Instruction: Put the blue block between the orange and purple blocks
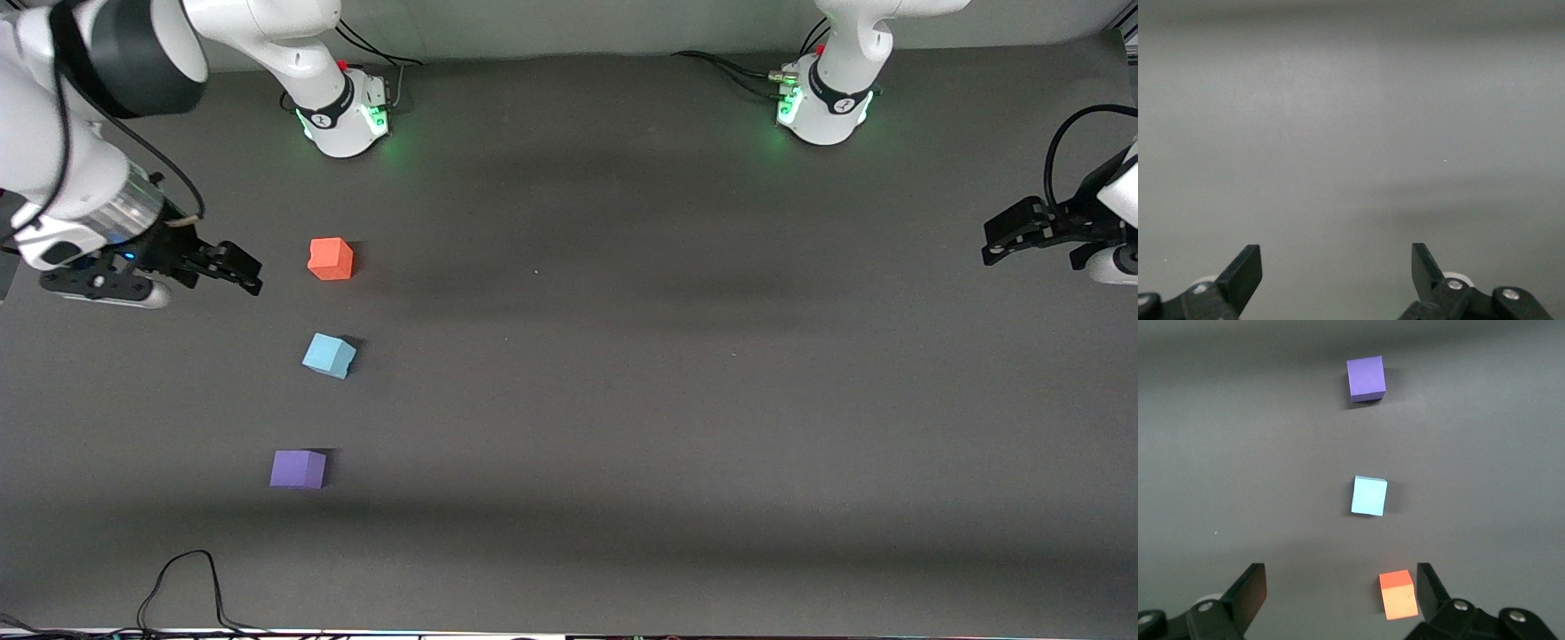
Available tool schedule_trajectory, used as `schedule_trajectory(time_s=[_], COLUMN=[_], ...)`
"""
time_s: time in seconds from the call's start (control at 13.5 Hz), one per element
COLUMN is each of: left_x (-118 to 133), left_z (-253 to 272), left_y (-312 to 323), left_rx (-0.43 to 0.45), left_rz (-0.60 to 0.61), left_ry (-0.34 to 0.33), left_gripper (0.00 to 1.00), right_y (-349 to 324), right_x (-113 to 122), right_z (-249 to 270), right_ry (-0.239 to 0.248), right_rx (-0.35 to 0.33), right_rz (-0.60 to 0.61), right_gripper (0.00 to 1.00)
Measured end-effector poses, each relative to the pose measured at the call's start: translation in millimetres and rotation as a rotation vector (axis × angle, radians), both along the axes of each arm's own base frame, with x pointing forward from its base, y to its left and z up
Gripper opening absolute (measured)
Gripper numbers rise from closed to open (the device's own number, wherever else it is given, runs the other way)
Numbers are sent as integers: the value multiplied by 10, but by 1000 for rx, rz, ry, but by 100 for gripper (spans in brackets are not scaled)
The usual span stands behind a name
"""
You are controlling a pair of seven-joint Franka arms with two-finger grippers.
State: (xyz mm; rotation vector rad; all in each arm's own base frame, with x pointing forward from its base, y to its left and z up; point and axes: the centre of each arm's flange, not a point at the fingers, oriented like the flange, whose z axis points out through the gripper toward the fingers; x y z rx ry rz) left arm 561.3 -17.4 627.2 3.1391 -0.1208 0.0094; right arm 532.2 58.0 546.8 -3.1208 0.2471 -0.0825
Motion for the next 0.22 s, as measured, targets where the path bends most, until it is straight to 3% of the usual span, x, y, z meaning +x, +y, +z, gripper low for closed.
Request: schedule_trajectory(time_s=[0.22], left_x=[0], left_z=[0], left_y=[3], left_rx=[0], left_rz=[1], left_ry=[0], left_gripper=[100], right_y=[-10], right_x=[-21], right_z=[122], right_ry=[9], right_rx=[1], right_rz=[9], right_gripper=[100])
